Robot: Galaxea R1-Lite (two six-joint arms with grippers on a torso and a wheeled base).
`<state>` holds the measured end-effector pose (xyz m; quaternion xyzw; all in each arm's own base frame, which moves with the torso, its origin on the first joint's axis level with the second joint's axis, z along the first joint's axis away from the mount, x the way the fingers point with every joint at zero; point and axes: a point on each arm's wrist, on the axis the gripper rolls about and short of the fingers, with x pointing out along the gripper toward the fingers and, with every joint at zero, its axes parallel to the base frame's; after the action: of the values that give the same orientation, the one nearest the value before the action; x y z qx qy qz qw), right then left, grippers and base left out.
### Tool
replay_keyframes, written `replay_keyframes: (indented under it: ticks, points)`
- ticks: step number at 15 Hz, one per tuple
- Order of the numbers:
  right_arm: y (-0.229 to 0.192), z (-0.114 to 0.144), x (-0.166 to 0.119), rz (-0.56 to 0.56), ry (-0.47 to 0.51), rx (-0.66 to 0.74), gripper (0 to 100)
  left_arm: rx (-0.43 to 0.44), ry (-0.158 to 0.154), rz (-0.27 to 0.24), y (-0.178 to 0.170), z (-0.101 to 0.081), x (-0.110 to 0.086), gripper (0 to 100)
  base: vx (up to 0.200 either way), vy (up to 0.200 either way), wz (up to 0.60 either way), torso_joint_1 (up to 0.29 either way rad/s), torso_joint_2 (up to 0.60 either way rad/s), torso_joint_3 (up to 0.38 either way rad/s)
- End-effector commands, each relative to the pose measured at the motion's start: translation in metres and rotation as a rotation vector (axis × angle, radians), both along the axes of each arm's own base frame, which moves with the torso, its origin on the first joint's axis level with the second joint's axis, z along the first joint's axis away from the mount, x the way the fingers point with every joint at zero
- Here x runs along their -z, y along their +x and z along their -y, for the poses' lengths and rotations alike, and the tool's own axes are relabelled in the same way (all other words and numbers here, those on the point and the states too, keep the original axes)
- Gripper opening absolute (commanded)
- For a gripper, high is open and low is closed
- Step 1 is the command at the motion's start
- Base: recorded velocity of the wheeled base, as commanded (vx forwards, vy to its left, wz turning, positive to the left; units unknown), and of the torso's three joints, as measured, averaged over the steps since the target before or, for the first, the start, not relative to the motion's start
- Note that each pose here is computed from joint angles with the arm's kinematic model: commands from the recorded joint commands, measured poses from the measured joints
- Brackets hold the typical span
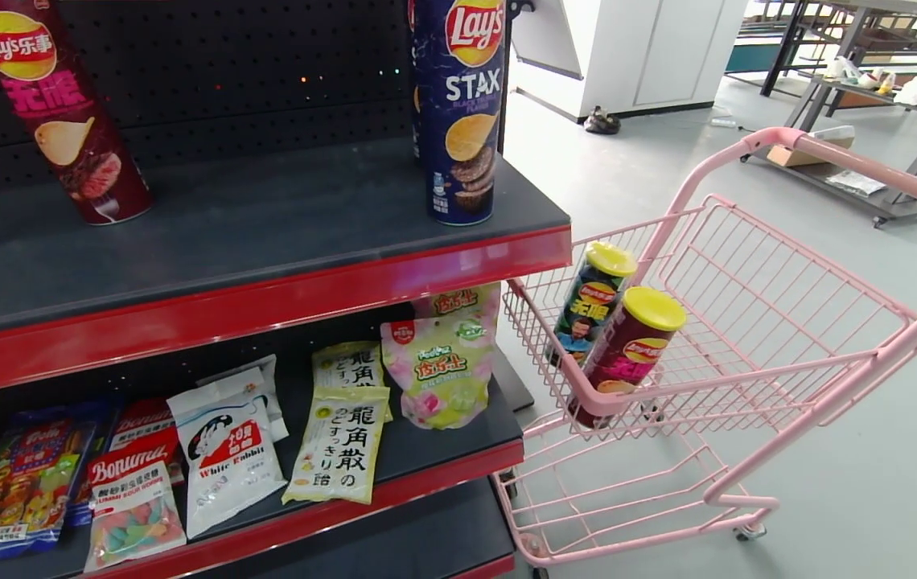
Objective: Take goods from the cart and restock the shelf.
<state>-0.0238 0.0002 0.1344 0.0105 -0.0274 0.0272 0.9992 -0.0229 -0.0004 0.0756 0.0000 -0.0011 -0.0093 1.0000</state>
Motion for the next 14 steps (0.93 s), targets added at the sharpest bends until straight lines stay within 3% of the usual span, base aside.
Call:
replay_keyframes:
  ticks: [1, 2, 3, 4, 6, 9, 14]
  points:
    - [0.100, -0.013, -0.099, -0.245, 0.055, -0.196, 100, 0.000, 0.000, -0.001, 0.000, 0.000, 0.000, 100, 0.000, 0.000, 0.00, 0.000, 0.00, 0.000]
    - [0.112, -0.015, -0.096, -0.279, 0.061, -0.214, 100, -0.002, 0.000, -0.001, 0.000, 0.000, 0.000, 100, 0.000, 0.000, 0.00, 0.000, 0.00, 0.000]
    - [0.152, -0.023, -0.080, -0.343, 0.072, -0.242, 100, -0.002, 0.000, -0.001, 0.000, 0.000, 0.000, 100, 0.000, 0.000, 0.00, 0.000, 0.00, 0.000]
    - [0.157, -0.024, -0.077, -0.347, 0.071, -0.246, 100, -0.003, 0.000, -0.001, 0.000, 0.000, 0.000, 100, 0.000, 0.000, 0.00, 0.000, 0.00, 0.000]
    - [0.208, -0.038, -0.030, -0.414, 0.069, -0.310, 100, -0.003, 0.002, -0.001, 0.000, 0.000, 0.000, 100, 0.000, 0.000, 0.00, 0.000, 0.00, 0.000]
    - [0.229, -0.045, -0.006, -0.462, 0.071, -0.384, 100, -0.003, 0.002, -0.001, 0.000, 0.000, 0.000, 100, 0.000, 0.000, 0.00, 0.000, 0.00, 0.000]
    - [0.238, -0.052, 0.004, -0.510, 0.065, -0.411, 100, -0.003, 0.002, -0.001, 0.000, 0.000, 0.000, 100, 0.000, 0.000, 0.00, 0.000, 0.00, 0.000]
